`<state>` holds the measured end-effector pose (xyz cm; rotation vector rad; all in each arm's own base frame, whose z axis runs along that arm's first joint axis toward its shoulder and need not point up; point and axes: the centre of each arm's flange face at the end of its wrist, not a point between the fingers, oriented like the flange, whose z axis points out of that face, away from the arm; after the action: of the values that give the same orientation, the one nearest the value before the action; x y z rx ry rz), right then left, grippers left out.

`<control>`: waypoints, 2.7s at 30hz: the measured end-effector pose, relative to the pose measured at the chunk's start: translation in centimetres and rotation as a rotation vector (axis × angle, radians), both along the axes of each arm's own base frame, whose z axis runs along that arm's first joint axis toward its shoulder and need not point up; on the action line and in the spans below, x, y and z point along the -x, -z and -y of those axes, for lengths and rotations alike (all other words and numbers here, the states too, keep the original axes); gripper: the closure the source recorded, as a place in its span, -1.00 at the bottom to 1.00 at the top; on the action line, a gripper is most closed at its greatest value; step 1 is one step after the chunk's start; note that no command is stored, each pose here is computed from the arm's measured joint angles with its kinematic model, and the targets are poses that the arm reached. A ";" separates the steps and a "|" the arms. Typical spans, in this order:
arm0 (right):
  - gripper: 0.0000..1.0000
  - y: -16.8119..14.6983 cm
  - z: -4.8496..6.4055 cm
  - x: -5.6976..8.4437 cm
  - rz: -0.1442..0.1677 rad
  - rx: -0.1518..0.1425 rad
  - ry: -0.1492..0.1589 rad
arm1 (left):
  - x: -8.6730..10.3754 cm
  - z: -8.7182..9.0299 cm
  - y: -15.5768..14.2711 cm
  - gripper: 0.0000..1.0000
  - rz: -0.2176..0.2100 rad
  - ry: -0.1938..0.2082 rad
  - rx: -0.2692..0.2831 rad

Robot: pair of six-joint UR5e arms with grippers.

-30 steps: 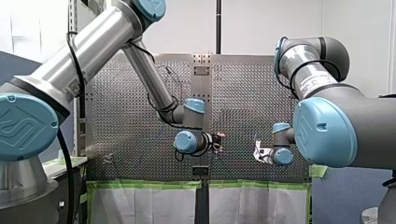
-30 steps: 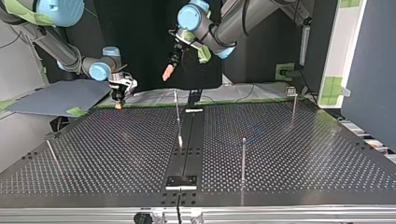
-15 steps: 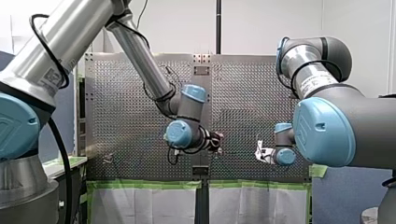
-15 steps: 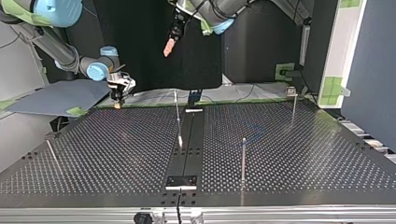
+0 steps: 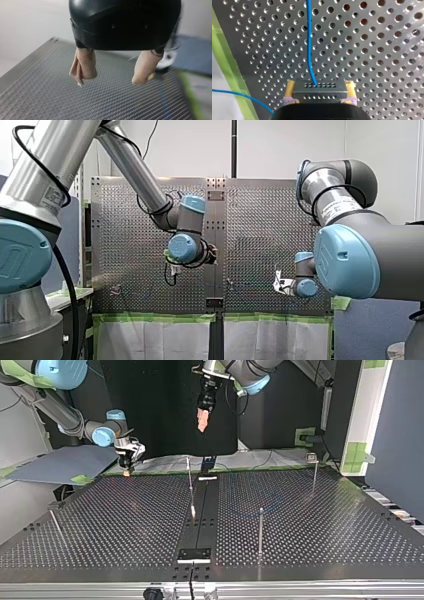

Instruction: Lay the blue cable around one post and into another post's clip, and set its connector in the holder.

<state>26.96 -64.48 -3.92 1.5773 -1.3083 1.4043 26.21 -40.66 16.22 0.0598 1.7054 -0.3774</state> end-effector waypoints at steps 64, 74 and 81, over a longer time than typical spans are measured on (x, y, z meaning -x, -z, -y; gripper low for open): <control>1.00 -1.1 1.4 -0.6 0.000 0.042 -0.020 | -14.7 -19.3 -21.8 -1.00 0.222 -0.297 0.650; 1.00 -1.1 1.4 -0.5 -0.002 0.038 -0.019 | -15.5 -18.2 -20.4 -1.00 0.175 -0.207 0.651; 1.00 -1.1 1.5 -0.3 -0.004 0.037 -0.017 | -16.5 -17.7 -19.4 -1.00 0.157 -0.161 0.695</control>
<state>27.29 -65.95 -2.81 1.5693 -1.2622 1.4277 42.72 -22.98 35.60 -0.5382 1.3377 -0.8006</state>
